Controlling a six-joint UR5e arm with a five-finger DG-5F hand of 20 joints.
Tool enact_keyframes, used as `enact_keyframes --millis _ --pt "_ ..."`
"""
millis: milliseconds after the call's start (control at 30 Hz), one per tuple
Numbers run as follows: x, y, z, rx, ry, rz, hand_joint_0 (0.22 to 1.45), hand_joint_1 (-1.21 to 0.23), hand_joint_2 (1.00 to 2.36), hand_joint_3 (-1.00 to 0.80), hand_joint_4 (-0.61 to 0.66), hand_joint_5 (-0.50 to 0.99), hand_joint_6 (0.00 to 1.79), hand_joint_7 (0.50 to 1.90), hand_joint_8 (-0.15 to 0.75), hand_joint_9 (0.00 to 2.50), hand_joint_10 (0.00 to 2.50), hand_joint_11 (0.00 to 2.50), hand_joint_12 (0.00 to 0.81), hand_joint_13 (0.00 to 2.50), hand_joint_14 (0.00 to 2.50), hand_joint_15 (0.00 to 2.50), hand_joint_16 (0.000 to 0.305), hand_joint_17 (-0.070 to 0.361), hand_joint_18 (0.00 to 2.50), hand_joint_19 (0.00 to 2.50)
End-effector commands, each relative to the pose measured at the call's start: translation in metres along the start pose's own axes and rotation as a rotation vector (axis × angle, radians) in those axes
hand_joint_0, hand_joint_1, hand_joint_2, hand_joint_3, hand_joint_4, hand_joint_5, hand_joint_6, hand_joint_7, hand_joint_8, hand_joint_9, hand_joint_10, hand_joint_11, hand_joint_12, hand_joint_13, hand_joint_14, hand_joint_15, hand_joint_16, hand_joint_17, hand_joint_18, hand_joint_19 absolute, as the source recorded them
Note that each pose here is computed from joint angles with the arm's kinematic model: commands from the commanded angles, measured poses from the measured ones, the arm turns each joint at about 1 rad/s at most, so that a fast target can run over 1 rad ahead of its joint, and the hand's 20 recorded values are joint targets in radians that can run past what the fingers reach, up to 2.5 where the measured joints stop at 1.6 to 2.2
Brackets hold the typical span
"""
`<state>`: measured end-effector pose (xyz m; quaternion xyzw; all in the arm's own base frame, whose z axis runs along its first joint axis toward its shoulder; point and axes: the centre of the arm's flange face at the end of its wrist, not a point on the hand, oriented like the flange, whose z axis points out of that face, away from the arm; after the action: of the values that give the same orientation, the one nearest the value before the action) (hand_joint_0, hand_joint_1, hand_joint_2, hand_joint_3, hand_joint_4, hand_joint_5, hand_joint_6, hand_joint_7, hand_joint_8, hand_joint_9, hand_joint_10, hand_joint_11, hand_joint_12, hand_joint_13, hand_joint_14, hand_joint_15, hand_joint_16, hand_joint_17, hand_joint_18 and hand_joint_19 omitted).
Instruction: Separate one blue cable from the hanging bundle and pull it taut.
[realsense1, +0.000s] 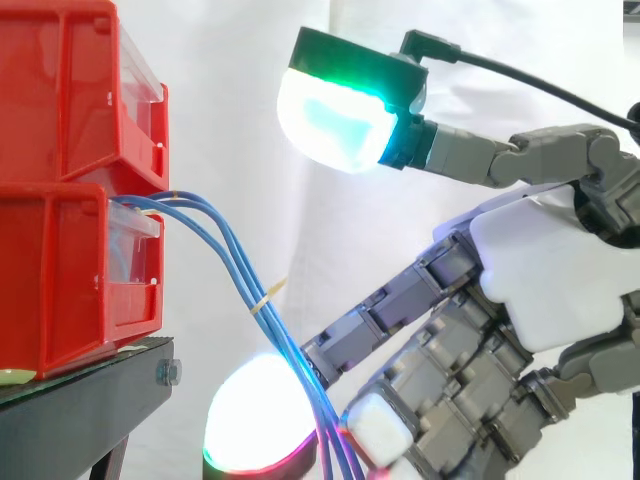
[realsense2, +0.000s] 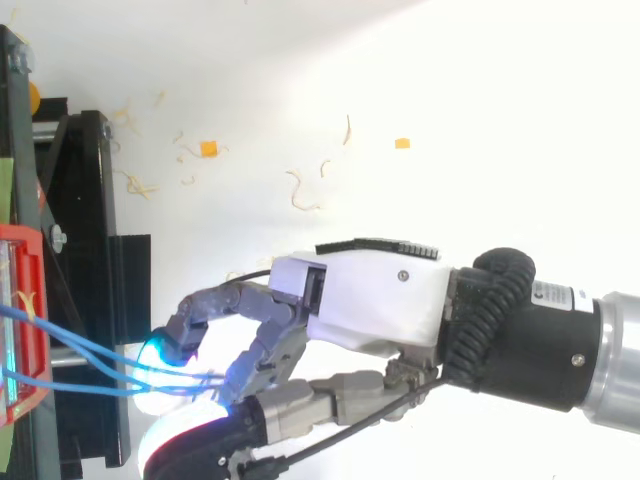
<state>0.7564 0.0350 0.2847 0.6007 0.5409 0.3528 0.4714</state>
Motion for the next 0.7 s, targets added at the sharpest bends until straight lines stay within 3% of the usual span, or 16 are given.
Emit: enact_keyframes --millis 0,167,367,500,667 --pt "-0.0036 0.0063 0.0011 -0.013 -0.003 0.011 0.37 -0.56 1.00 -0.50 0.28 -0.11 0.50 0.82 0.315 1.07 0.01 0.52 0.366 0.94 0.02 0.55 0.048 0.108 0.86 0.45" --pt "-0.0055 0.0136 0.0018 -0.027 -0.007 0.015 0.40 -0.75 1.00 -0.50 0.34 -0.03 0.50 0.99 0.287 1.26 0.02 0.59 0.337 1.07 0.02 0.60 0.049 0.109 0.97 0.52" --pt "-0.0053 0.0126 0.0023 -0.025 -0.007 0.013 0.48 -0.76 1.00 -0.50 0.19 0.07 0.50 1.09 0.187 1.69 0.02 0.67 0.271 1.28 0.02 0.65 0.039 0.089 1.03 0.61" --pt "-0.0053 0.0126 0.0023 -0.025 -0.007 0.015 0.48 -0.58 1.00 -0.50 0.16 0.10 0.50 1.08 0.168 1.89 0.02 0.64 0.261 1.39 0.02 0.68 0.040 0.090 1.08 0.63" --pt "-0.0053 0.0126 0.0023 -0.025 -0.007 0.013 0.46 -0.31 1.00 -0.50 0.22 0.11 0.50 1.08 0.171 1.93 0.02 0.57 0.270 1.45 0.02 0.67 0.045 0.102 1.15 0.64"
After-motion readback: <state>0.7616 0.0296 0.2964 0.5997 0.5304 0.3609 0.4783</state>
